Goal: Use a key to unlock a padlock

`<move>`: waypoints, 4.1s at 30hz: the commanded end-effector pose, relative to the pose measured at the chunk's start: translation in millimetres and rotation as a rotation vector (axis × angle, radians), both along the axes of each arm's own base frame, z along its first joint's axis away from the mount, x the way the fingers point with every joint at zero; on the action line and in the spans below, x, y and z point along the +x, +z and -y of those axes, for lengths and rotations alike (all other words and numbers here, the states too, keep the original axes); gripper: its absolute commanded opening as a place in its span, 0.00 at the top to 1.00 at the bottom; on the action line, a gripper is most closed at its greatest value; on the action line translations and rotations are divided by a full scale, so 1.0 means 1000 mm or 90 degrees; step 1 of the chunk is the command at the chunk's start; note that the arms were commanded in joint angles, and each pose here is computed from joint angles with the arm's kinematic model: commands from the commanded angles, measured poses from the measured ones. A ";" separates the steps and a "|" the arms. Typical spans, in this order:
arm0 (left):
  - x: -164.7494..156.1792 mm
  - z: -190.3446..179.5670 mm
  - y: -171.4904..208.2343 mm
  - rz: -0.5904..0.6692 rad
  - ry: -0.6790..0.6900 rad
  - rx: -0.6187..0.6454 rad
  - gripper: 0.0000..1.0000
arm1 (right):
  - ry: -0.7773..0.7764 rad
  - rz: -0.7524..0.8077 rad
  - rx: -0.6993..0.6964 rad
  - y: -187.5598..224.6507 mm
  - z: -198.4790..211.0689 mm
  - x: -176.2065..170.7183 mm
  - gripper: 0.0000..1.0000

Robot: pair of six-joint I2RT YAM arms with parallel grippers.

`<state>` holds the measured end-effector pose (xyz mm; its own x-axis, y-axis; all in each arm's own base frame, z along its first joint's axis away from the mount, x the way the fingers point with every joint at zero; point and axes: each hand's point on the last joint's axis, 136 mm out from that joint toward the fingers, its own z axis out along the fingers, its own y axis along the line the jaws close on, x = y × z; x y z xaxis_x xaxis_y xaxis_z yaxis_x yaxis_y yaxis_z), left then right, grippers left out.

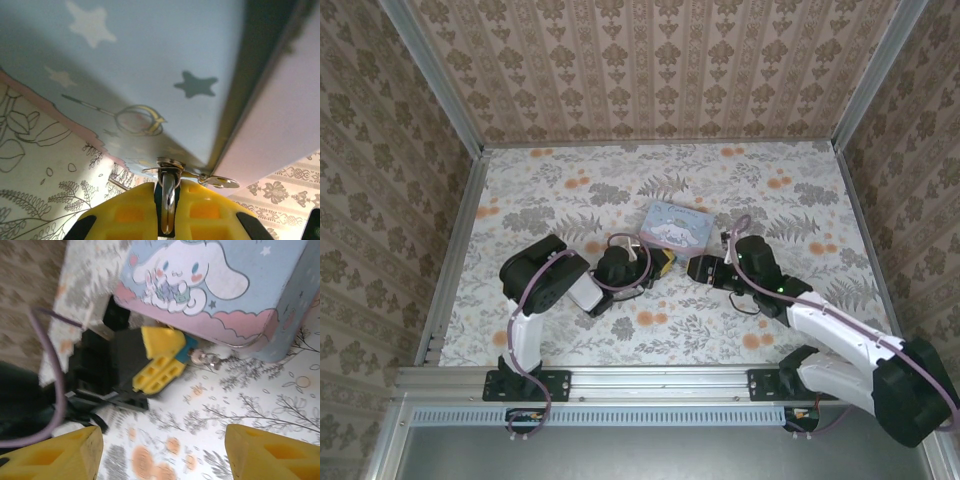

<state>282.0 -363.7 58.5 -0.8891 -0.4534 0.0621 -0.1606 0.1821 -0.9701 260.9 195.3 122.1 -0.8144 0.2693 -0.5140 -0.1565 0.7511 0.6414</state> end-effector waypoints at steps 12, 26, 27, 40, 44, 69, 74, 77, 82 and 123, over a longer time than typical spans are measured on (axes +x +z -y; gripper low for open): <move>0.001 -0.005 0.006 0.022 -0.019 -0.008 1.00 | 0.175 0.061 -0.304 -0.012 -0.013 -0.009 0.42; 0.000 -0.001 0.002 0.007 -0.031 -0.012 1.00 | 0.242 0.113 -0.369 -0.014 -0.025 -0.004 0.52; 0.000 -0.001 0.001 0.007 -0.031 -0.012 1.00 | 0.243 0.119 -0.376 -0.016 -0.025 -0.003 0.52; 0.000 0.002 0.005 0.004 -0.038 -0.020 1.00 | 0.239 0.179 -0.464 -0.034 -0.027 0.021 0.59; -0.001 0.002 0.006 0.003 -0.040 -0.022 1.00 | 0.246 0.186 -0.510 -0.047 -0.027 0.024 0.63; -0.001 0.002 0.004 0.000 -0.042 -0.021 1.00 | 0.192 0.229 -0.607 -0.056 -0.034 0.056 0.74; -0.001 0.003 0.005 0.001 -0.044 -0.024 1.00 | 0.197 0.226 -0.605 -0.059 -0.042 0.061 0.76; -0.001 0.003 0.006 0.001 -0.045 -0.024 1.00 | 0.199 0.222 -0.610 -0.064 -0.044 0.064 0.79; -0.002 0.003 0.005 -0.001 -0.046 -0.024 1.00 | 0.197 0.218 -0.612 -0.068 -0.045 0.066 0.86; -0.011 -0.006 0.000 0.009 -0.062 -0.005 1.00 | 0.050 0.026 0.040 -0.026 -0.039 0.034 0.48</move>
<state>280.2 -357.9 58.3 -0.9113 -0.4045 0.0771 -0.1608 0.1770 -0.9710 288.9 232.2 92.8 -0.8167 0.1743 -0.5502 -0.2726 0.7238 0.6339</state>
